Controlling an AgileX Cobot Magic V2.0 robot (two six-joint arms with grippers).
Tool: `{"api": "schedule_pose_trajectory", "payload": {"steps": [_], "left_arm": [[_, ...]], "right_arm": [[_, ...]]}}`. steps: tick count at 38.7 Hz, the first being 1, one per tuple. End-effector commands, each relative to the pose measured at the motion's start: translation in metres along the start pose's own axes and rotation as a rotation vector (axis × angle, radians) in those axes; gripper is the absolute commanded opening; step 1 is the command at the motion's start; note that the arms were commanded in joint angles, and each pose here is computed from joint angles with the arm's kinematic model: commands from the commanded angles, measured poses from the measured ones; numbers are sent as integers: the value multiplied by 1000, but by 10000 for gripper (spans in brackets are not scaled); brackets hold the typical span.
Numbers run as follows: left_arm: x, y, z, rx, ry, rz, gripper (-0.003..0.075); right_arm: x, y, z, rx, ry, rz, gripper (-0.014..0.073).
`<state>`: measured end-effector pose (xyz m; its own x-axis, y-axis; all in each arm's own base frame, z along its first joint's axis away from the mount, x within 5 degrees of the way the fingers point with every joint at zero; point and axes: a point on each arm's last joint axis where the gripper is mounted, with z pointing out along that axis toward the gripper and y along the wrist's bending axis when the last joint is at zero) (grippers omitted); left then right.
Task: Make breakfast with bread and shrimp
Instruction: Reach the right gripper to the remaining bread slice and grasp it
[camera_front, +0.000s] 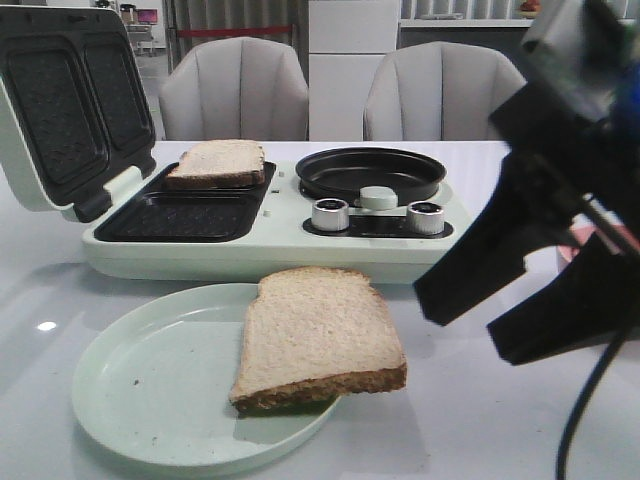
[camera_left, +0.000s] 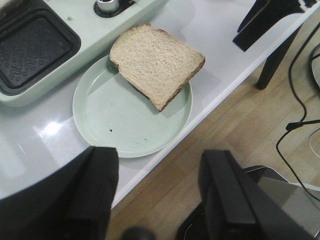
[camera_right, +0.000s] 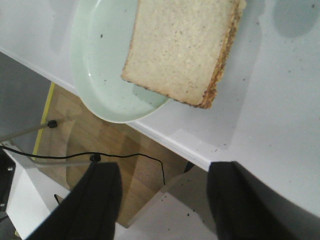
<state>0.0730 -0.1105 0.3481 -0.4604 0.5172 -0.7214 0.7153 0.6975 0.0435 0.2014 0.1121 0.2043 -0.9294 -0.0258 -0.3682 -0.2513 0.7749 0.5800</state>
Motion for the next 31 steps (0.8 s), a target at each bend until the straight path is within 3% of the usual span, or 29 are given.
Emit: {"api": "schedule_pose_trajectory", "payload": {"steps": [1, 15, 31], "left_arm": [[-10, -1, -7, 24, -89, 5, 424], [-10, -1, -7, 24, -89, 5, 424], [-10, -1, -7, 24, -89, 5, 424]], "right_arm": [[-17, 6, 14, -24, -13, 16, 484], [-44, -14, 60, 15, 70, 75, 484], [-63, -7, 69, -44, 100, 60, 484]]}}
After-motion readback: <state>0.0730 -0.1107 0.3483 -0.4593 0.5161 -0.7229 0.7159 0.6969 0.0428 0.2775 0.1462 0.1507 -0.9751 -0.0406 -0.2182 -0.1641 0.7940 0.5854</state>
